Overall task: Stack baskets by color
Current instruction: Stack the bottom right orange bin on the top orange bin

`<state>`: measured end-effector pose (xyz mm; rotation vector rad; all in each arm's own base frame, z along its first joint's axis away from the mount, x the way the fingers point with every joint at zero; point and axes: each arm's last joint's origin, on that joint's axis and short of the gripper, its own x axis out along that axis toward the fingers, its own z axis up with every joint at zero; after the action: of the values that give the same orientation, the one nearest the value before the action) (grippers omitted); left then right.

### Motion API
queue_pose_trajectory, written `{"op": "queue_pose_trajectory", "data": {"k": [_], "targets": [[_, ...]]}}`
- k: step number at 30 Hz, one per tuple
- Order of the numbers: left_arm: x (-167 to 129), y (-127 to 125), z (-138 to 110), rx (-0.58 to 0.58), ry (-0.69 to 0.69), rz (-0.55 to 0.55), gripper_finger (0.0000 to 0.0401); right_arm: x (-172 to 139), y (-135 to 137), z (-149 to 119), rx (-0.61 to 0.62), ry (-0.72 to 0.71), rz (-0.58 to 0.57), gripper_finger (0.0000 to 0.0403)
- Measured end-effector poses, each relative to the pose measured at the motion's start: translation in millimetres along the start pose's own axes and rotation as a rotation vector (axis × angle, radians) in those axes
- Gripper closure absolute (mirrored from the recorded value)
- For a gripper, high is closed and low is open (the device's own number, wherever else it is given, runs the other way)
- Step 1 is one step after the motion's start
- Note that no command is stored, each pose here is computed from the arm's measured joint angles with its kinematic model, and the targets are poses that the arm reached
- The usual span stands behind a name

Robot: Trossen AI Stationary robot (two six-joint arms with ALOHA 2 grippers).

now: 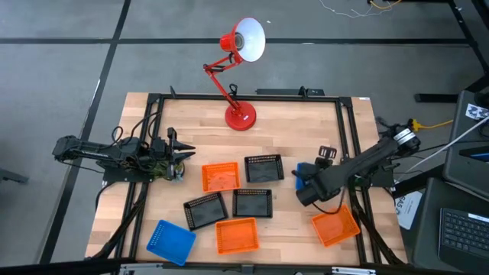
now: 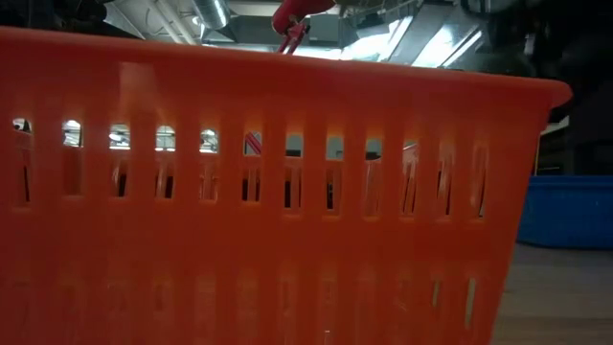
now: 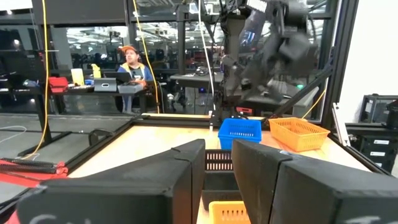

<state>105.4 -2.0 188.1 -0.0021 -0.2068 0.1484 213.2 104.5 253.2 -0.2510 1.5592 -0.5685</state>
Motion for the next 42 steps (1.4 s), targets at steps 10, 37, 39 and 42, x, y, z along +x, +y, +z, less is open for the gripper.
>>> {"op": "queue_pose_trajectory", "data": {"k": [10,37,39,42], "targets": [[0,0,0,0.0,0.0,0.0,0.0328,-52,10,-29,-0.111,0.093,0.469,0.0284],[-3,0,23,-0.236,-0.237,-0.049,0.0328,-56,53,-45,-0.186,-0.044,0.638,0.0284],[-4,1,29,-0.242,-0.299,-0.052,0.0328,-50,57,-46,-0.208,-0.043,0.638,0.0284],[-6,1,33,-0.251,-0.344,-0.051,0.0328,-36,65,-47,-0.242,-0.024,0.664,0.0284]]}}
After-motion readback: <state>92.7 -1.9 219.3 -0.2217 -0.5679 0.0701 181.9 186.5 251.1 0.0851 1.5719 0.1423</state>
